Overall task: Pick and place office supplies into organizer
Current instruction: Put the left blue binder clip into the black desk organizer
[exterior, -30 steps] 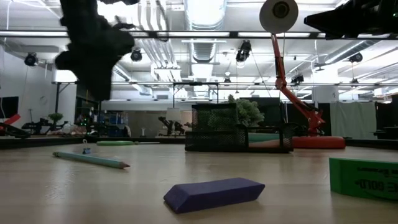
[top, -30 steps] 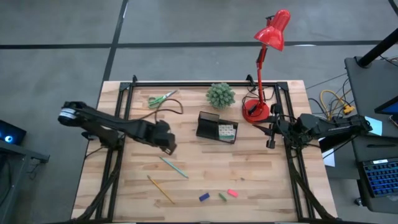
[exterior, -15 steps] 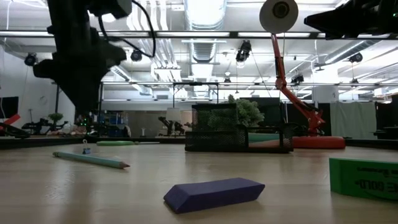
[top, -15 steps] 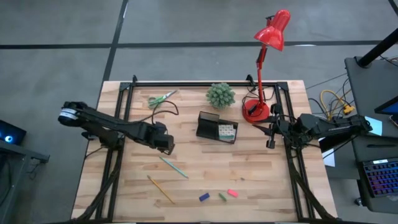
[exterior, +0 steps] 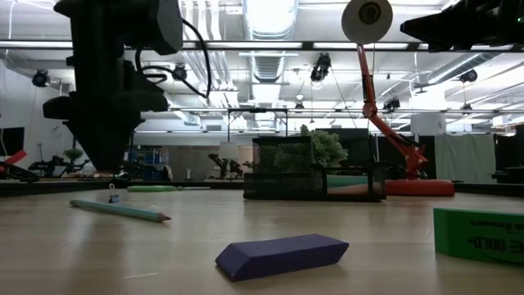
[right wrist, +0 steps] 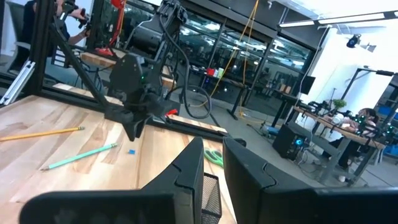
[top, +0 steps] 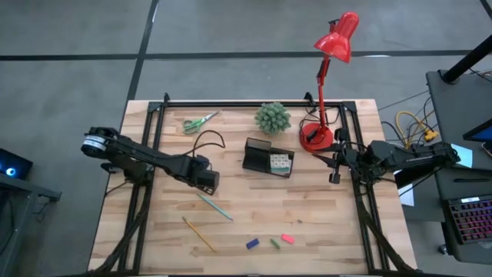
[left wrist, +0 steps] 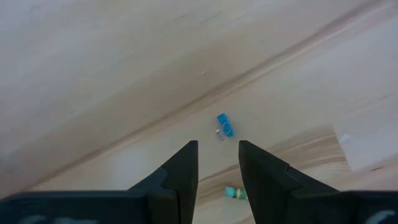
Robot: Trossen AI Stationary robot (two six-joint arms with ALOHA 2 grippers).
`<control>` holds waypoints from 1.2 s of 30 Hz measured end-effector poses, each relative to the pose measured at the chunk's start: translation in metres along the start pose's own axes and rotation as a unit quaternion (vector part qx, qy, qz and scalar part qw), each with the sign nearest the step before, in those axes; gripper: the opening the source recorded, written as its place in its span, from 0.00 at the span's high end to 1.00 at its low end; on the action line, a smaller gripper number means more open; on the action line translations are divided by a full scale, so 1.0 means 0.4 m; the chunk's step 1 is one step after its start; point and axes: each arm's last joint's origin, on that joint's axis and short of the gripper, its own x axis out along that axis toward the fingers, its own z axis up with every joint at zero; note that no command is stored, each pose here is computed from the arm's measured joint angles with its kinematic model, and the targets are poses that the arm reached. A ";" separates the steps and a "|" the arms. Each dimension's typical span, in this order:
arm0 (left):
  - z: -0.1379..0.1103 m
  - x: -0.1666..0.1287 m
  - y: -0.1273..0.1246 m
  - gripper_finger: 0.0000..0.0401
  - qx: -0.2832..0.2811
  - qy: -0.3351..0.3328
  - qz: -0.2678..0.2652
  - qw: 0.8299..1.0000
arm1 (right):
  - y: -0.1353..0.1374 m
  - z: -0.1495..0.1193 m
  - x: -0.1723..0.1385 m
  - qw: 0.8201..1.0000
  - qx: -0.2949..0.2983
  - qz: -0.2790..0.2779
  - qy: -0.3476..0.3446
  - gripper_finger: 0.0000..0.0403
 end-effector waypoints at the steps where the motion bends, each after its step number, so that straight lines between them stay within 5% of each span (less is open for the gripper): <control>1: 0.000 0.001 -0.002 0.74 0.001 -0.002 -0.006 1.000 | 0.000 0.000 0.000 1.000 0.000 0.000 0.000 0.87; 36: -0.010 0.064 0.012 0.74 -0.012 -0.026 -0.034 0.999 | 0.000 0.000 0.000 1.000 -0.002 0.000 0.001 0.87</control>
